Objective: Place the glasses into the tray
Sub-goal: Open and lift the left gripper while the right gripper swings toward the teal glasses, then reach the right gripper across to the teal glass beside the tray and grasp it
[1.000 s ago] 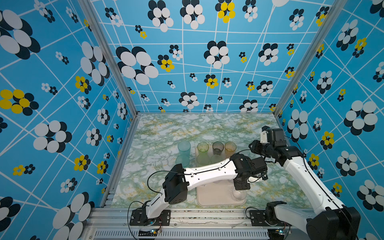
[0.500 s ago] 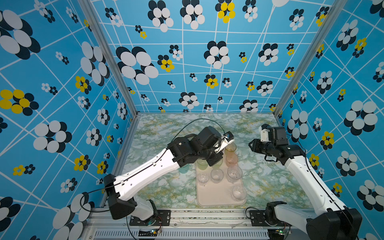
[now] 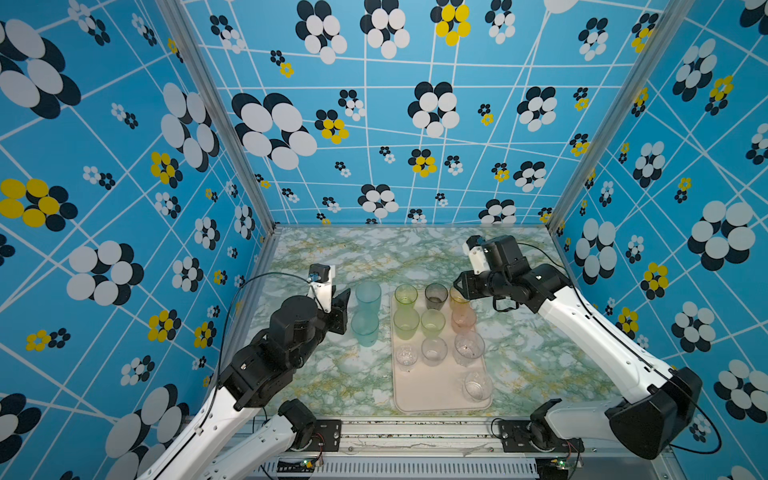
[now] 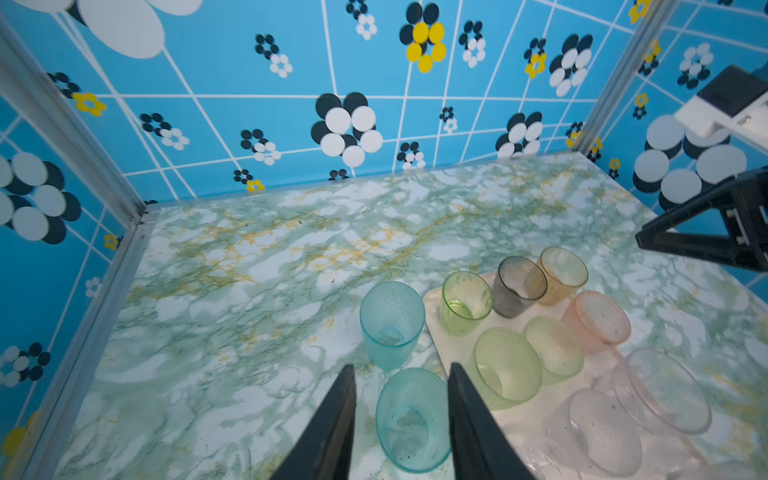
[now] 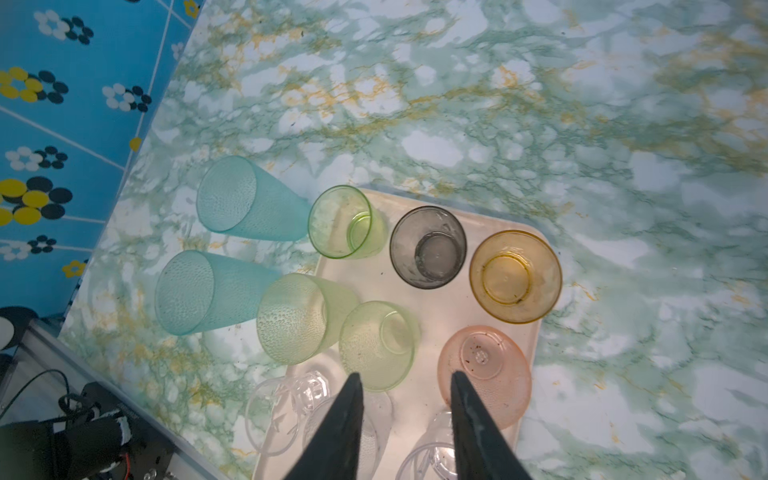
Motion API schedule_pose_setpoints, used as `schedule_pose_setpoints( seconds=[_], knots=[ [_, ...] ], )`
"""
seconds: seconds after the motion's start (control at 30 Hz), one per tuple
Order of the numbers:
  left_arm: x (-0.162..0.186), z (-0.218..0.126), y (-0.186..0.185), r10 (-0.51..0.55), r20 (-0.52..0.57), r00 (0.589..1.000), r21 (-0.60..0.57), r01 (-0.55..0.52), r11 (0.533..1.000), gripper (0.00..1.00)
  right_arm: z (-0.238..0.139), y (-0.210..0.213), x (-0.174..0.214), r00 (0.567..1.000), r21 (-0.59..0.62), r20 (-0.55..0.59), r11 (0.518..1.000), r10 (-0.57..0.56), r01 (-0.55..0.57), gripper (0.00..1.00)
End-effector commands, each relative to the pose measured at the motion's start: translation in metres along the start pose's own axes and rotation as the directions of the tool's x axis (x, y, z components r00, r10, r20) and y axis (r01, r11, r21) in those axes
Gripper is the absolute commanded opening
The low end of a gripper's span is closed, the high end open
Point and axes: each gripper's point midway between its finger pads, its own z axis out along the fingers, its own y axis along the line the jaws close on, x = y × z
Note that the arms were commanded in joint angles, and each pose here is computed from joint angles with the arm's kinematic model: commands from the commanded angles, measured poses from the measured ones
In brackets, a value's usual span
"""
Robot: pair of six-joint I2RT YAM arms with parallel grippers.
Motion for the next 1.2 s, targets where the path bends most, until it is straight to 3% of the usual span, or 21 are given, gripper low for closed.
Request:
schedule_pose_setpoints(
  seconds=[0.0, 0.33, 0.37, 0.73, 1.17],
  knots=[
    [-0.003, -0.004, 0.019, -0.059, 0.061, 0.996, -0.080, 0.063, 0.995, 0.40, 0.006, 0.026, -0.007, 0.996, 0.011, -0.021, 0.996, -0.085, 0.085, 0.38],
    [0.009, -0.015, 0.040, -0.070, 0.055, 0.996, -0.146, 0.077, 0.986, 0.42, 0.036, 0.077, -0.029, 0.980, -0.030, -0.063, 0.981, -0.191, 0.189, 0.34],
    [0.010, -0.016, 0.041, -0.070, 0.050, 0.996, -0.152, 0.076, 0.985, 0.47, 0.041, 0.082, -0.029, 0.977, -0.037, -0.075, 0.980, -0.199, 0.197, 0.34],
    [0.014, -0.017, 0.052, -0.098, 0.016, 0.995, -0.175, 0.099, 0.980, 0.49, 0.103, 0.121, -0.015, 0.926, -0.077, -0.233, 0.955, -0.298, 0.288, 0.29],
    [0.025, 0.002, 0.048, -0.160, -0.041, 0.986, -0.114, 0.154, 0.981, 0.49, 0.159, 0.131, -0.020, 0.907, -0.038, -0.285, 0.949, -0.309, 0.312, 0.30]
  ],
)
